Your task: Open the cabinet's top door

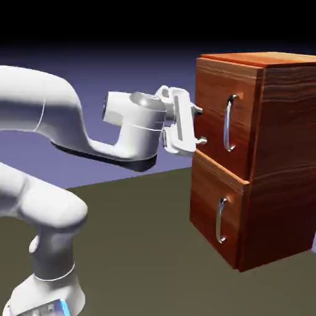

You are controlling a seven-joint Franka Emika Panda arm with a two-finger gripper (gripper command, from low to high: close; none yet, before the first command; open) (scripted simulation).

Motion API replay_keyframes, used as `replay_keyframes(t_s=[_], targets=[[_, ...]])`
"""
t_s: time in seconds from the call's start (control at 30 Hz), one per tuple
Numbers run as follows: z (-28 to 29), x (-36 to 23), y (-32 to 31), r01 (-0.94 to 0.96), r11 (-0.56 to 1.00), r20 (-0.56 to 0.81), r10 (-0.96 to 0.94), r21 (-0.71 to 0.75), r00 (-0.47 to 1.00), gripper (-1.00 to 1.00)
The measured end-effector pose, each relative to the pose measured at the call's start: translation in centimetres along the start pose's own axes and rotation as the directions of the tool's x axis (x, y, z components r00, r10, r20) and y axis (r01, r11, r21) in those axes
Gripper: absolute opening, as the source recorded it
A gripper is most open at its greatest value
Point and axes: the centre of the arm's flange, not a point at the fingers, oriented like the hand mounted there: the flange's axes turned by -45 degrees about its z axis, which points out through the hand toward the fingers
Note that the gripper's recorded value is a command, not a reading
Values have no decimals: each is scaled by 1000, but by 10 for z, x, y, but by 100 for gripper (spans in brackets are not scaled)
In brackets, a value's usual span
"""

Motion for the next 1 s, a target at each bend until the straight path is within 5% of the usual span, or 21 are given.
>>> replay_keyframes(t_s=[0.5,0.7,0.73,1.0], targets=[[20,-13,-40,614,786,230,-585,-77,777,0],[63,-20,-33,628,774,237,-598,-76,766,0],[70,-20,-31,629,773,238,-599,-76,765,-100],[32,1,-19,600,796,238,-599,78,764,-100]])
